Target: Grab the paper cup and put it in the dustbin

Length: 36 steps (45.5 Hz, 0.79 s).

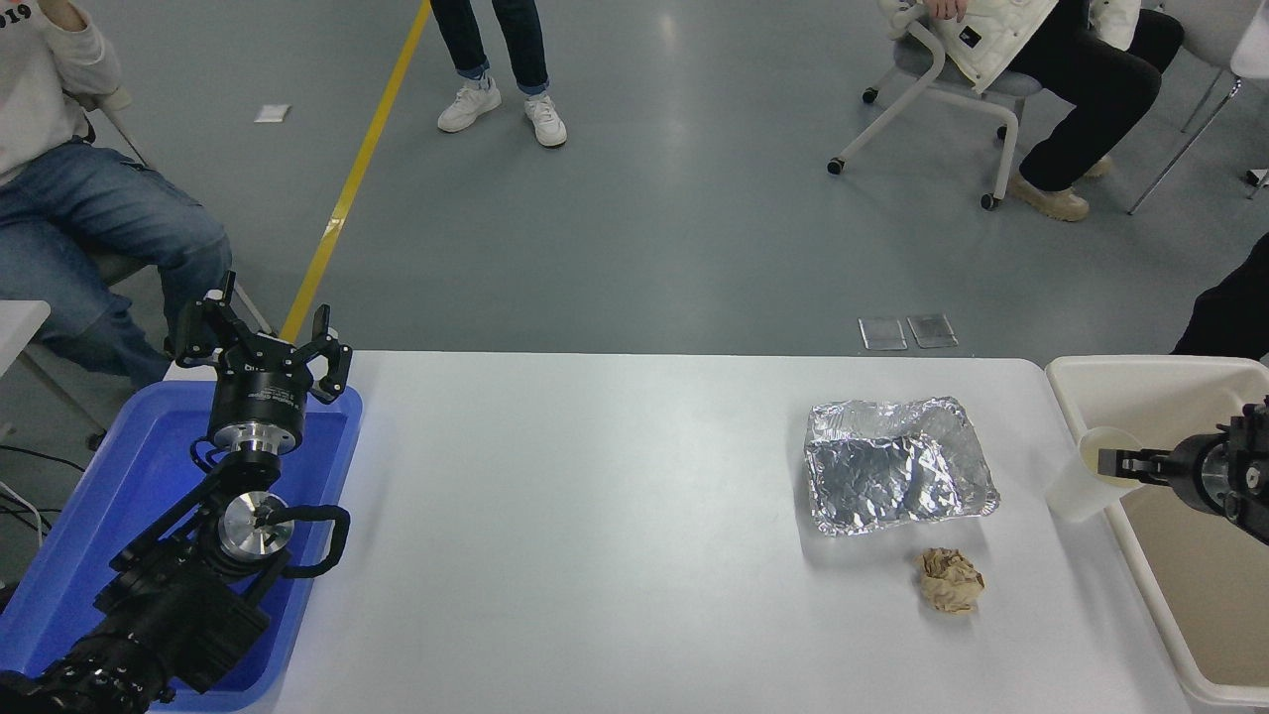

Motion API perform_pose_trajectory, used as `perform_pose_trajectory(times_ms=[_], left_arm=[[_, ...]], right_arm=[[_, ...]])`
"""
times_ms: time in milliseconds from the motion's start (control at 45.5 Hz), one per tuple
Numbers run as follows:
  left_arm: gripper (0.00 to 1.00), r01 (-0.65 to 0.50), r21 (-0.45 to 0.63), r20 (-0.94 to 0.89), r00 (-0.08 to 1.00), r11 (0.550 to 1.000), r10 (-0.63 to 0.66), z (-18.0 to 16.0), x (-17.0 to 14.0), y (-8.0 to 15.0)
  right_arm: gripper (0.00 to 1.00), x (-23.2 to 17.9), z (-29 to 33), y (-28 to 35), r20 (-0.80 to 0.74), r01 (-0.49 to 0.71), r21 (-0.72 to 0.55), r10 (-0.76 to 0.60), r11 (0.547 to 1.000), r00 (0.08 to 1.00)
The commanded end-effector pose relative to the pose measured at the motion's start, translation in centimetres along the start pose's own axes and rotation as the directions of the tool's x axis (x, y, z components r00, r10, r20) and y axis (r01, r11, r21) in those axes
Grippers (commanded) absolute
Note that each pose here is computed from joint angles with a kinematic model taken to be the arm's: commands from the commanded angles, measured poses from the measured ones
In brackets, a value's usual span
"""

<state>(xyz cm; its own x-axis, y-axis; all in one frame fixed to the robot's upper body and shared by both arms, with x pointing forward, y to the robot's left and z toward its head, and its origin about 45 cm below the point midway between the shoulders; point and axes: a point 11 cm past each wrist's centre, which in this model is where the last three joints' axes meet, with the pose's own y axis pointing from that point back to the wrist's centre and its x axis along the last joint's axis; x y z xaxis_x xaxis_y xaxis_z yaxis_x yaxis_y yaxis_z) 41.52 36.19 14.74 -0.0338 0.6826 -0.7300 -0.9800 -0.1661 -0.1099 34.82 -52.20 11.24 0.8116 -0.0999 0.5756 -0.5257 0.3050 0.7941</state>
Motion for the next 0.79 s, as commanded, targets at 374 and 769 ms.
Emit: perform_pose_trajectory(times_ms=[374,769], left_arm=[[0.99,0.0,-0.001,-0.001,1.0,1.0,0.0,0.0,0.0,0.0],[0.99,0.0,0.0,0.0,1.0,1.0,0.0,0.0,0.0,0.0]], right_arm=[[0.0,0.2,-0.5,-0.1,0.032,-0.006,0.017,0.006,1.0,0.999],[0.0,6.6,0.7,6.1,0.064,0.008,0.111,-0.015,0.994,0.998]])
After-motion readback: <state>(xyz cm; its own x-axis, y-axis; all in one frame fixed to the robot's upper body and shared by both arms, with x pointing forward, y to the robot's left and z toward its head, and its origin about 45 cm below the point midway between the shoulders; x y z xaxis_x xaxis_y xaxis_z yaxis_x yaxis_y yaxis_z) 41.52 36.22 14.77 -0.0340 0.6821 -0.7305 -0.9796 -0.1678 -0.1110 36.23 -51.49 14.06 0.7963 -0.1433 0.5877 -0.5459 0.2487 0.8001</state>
